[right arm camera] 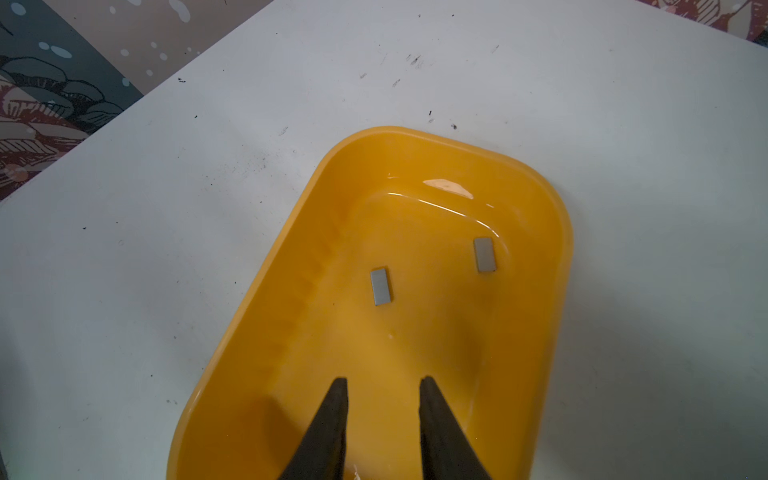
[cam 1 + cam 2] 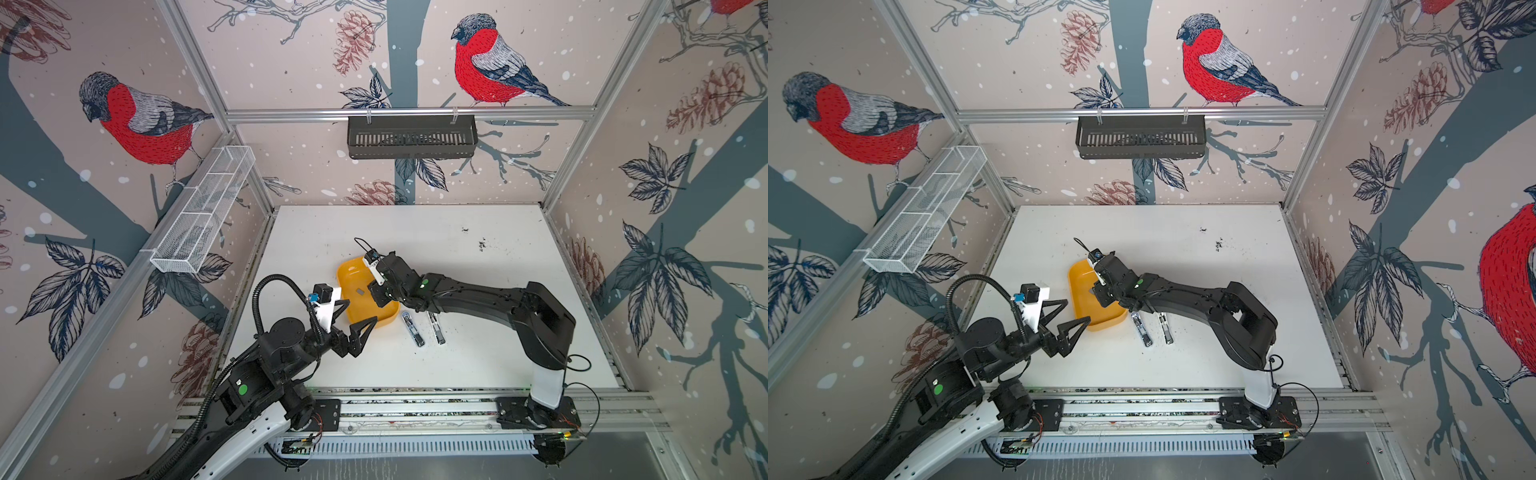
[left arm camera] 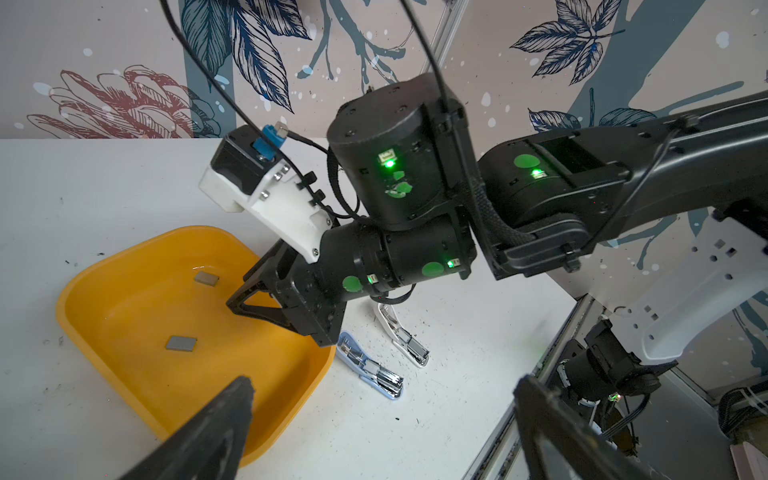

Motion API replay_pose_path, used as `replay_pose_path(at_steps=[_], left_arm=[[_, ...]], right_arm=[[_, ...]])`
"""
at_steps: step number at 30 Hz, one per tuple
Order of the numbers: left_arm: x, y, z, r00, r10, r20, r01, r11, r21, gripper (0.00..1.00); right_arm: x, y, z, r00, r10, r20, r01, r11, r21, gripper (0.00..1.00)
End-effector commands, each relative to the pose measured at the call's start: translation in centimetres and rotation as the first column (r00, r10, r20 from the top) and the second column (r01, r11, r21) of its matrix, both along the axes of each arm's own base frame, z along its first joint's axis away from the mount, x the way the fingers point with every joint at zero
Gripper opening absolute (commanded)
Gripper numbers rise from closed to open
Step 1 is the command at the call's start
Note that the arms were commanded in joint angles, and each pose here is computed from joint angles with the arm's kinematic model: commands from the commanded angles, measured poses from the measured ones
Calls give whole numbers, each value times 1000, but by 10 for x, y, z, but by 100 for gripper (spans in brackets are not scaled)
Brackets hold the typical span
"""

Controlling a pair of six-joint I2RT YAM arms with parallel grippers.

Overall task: Load the staples into the stapler
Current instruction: 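Raise the right gripper and move it over the yellow tray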

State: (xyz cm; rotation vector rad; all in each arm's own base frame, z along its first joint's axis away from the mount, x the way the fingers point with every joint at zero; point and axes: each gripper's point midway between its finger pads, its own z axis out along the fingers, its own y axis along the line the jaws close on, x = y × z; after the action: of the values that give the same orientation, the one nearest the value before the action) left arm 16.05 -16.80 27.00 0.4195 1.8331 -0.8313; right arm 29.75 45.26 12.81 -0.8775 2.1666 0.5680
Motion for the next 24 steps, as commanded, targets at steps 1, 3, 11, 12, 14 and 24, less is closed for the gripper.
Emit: replay_pose_path(at_steps=[1,3,11,12,14,24], left_arm=[[0,-1,8,1000,-5,24,6,1000,-30,97],[-1,-1,8,1000,-5,24,6,1000,-31,97],[-1,0,10,1000,-4,29,5,999,-32,97],[-1,0,10,1000,-3,30,4,999,-32,97],[-1,1,11,999,-3,33,4,999,-36,97],[-2,2,13,999,0,38,2,999,-47,97]], right_arm=[[2,8,-7,999,30,-15,-30,999,-11,31],[5,13,-11,999,37,-18,-37,999,-24,31],[10,24,-22,998,53,-25,-54,997,-50,31],[11,25,-21,998,53,-25,-54,997,-49,31],[11,28,-23,998,57,-30,-59,997,-51,31],[19,39,-36,998,47,-50,-51,995,-82,31]])
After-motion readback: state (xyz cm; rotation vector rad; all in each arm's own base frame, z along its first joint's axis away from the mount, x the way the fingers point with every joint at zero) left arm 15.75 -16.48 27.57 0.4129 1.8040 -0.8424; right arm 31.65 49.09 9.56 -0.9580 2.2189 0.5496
